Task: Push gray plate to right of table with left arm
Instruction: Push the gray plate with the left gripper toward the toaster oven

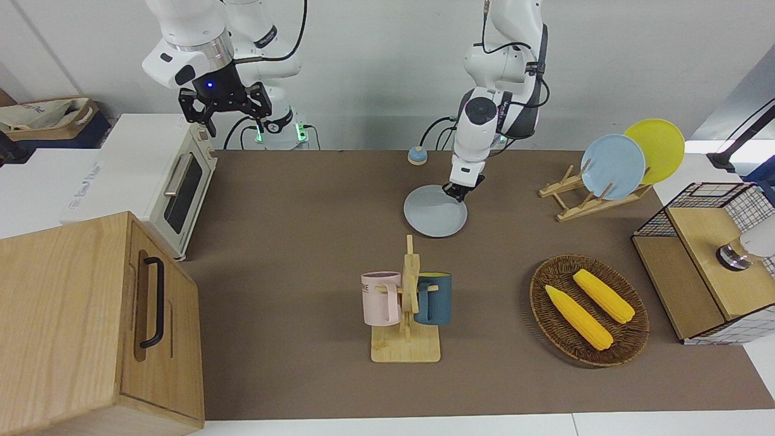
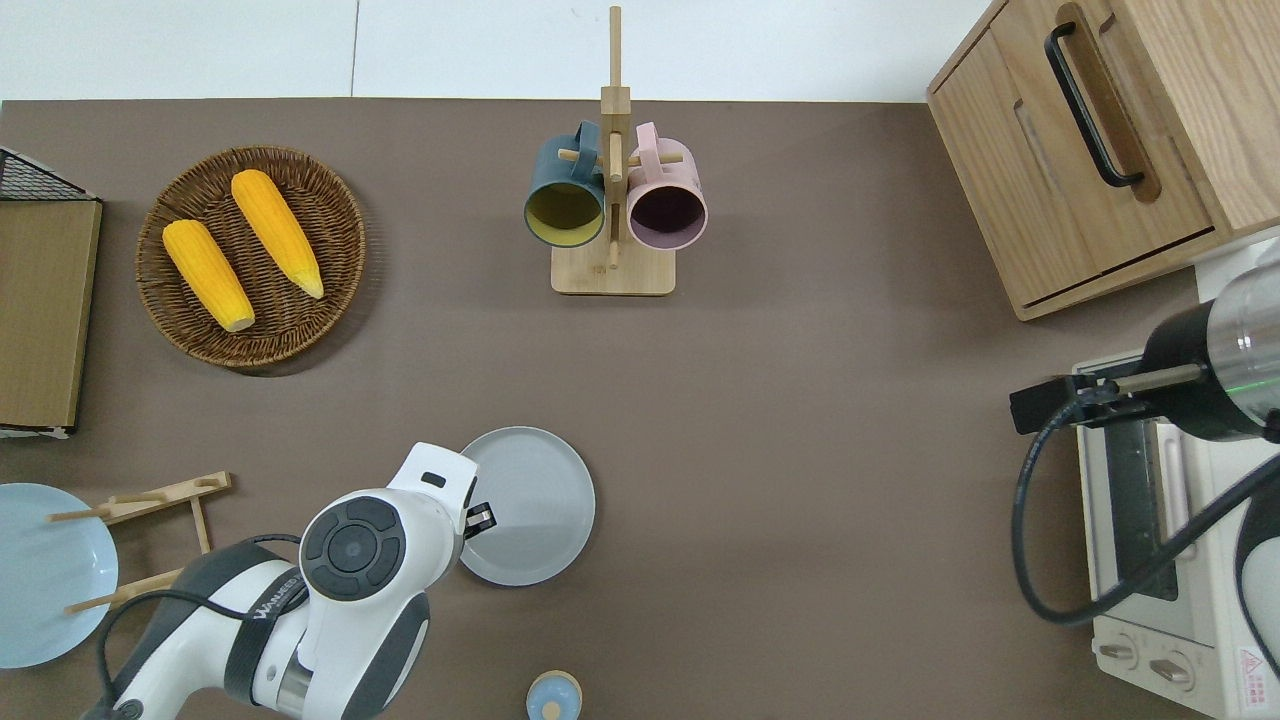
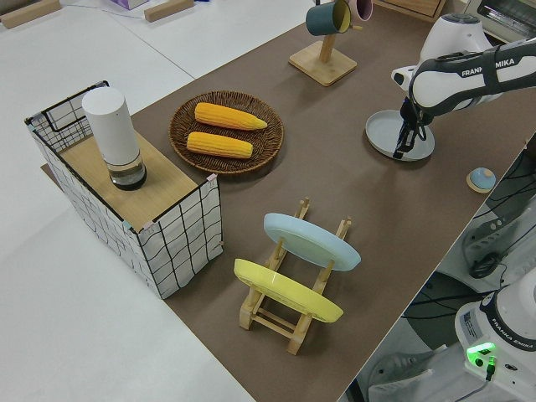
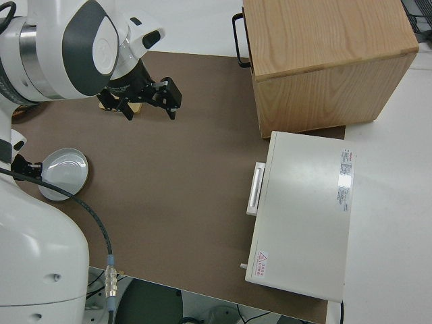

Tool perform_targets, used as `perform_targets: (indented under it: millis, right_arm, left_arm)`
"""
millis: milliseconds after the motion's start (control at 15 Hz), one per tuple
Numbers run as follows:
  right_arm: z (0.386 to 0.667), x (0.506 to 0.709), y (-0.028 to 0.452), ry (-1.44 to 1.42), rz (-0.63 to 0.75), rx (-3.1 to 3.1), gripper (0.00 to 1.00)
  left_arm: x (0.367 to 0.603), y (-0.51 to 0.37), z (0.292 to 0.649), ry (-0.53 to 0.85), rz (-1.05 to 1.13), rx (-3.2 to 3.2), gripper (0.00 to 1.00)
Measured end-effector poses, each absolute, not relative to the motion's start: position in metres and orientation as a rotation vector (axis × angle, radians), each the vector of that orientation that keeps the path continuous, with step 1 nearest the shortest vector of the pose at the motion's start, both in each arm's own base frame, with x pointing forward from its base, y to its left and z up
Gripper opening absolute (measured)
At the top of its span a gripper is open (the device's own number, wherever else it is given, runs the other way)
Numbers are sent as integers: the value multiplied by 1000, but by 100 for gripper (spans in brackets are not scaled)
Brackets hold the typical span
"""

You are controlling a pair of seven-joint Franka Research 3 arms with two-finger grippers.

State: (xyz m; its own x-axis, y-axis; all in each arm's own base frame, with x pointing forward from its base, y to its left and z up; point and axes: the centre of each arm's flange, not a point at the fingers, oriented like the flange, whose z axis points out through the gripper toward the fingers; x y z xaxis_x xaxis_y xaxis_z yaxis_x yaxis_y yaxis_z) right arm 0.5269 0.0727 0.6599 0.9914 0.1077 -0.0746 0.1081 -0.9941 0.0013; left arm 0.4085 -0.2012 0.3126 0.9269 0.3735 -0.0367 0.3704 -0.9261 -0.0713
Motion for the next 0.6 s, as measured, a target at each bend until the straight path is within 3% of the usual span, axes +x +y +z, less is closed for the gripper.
perform_targets:
  millis: [600]
  right_arm:
    - [660, 527, 73, 170, -117, 3130, 99]
  left_arm:
    - [403, -256, 312, -648, 65, -3016, 3]
